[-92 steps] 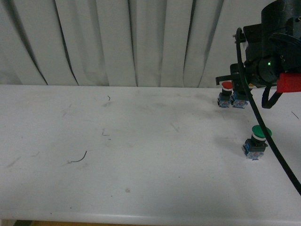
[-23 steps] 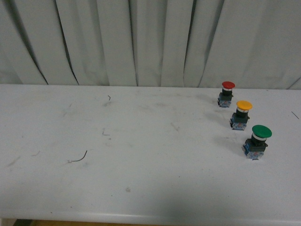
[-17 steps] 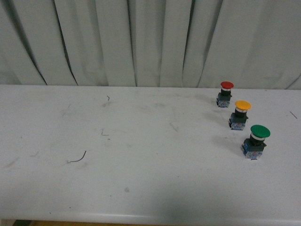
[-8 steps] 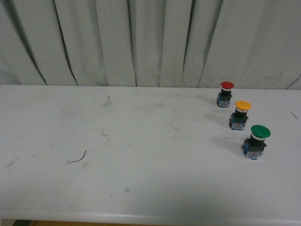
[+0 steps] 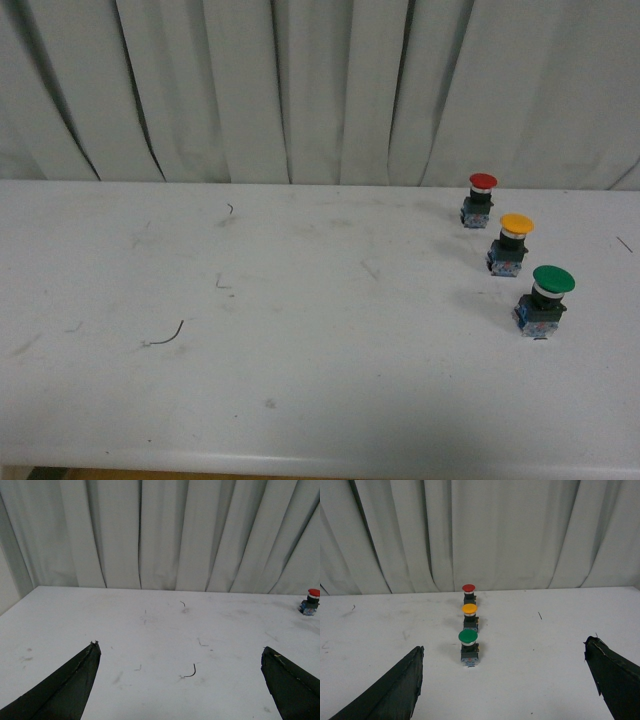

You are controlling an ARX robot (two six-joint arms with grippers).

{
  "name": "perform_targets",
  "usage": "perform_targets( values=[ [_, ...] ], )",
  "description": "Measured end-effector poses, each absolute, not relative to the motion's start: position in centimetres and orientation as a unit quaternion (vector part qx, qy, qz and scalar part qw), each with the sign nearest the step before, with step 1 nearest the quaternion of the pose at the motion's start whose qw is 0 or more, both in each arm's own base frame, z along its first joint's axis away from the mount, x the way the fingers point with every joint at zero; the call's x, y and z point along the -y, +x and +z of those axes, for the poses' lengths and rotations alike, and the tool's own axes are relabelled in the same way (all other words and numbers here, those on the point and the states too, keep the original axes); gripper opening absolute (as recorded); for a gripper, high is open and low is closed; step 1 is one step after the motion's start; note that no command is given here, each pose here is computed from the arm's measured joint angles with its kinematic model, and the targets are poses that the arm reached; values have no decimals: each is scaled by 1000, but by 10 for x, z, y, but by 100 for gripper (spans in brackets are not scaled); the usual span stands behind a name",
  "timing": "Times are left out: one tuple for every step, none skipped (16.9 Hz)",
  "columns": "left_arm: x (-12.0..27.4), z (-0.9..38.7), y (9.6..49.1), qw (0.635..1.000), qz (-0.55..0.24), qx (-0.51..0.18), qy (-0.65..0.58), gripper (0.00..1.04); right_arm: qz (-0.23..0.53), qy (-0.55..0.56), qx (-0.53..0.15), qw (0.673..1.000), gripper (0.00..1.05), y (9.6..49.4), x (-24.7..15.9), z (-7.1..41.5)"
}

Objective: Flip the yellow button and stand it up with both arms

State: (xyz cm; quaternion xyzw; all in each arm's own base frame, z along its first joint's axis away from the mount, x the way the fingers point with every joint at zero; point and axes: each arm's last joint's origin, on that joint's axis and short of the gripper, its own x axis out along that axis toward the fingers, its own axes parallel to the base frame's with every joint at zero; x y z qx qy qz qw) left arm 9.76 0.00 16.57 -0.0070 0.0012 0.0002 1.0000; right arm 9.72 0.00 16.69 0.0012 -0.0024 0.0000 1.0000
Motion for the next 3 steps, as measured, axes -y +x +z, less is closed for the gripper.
perform_targets(
  values=[
    [0, 166, 98, 1000, 0, -1, -7, 98, 0, 1, 2, 1000, 98, 97, 0, 167],
    [0, 166, 98, 1000, 0, -1, -7, 98, 0, 1, 2, 1000, 98, 97, 0, 167],
    [0, 166, 98, 1000, 0, -1, -7, 98, 0, 1, 2, 1000, 98, 97, 0, 167]
  ],
)
